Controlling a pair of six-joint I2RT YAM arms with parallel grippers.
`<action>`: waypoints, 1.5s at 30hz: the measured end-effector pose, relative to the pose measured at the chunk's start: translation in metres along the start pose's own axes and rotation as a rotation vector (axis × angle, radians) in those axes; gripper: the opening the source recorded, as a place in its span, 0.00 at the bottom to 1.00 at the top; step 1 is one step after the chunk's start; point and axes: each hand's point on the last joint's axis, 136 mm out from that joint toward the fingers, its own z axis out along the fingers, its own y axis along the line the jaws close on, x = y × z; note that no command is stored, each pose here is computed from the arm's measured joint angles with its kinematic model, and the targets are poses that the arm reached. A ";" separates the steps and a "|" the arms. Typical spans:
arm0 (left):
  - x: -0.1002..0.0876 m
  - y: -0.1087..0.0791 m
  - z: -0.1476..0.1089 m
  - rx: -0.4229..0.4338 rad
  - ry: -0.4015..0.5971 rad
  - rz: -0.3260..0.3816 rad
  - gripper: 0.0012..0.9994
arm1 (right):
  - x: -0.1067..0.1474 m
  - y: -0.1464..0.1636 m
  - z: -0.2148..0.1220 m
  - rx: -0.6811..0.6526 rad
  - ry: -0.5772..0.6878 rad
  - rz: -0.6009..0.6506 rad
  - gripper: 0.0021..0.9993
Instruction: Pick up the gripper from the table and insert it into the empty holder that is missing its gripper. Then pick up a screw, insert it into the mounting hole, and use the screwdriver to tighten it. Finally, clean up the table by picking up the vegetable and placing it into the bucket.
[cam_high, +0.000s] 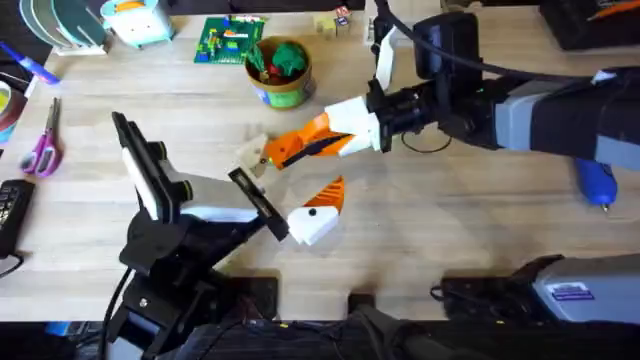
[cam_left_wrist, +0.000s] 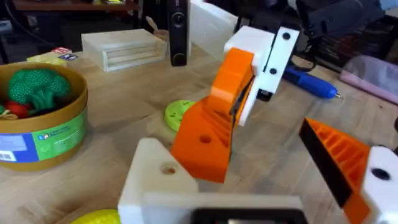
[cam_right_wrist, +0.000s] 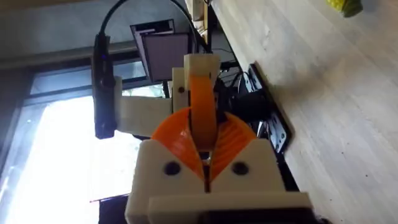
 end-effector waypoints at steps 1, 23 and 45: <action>0.000 0.000 0.000 -0.002 0.000 0.000 0.99 | 0.000 0.000 0.000 0.003 -0.003 -0.004 0.01; -0.002 0.019 -0.002 -0.102 -0.013 -0.010 0.99 | -0.014 -0.003 0.027 0.041 -0.066 -0.135 0.01; 0.001 -0.005 -0.001 0.039 0.007 0.041 0.99 | -0.005 -0.003 0.039 0.047 -0.041 -0.148 0.01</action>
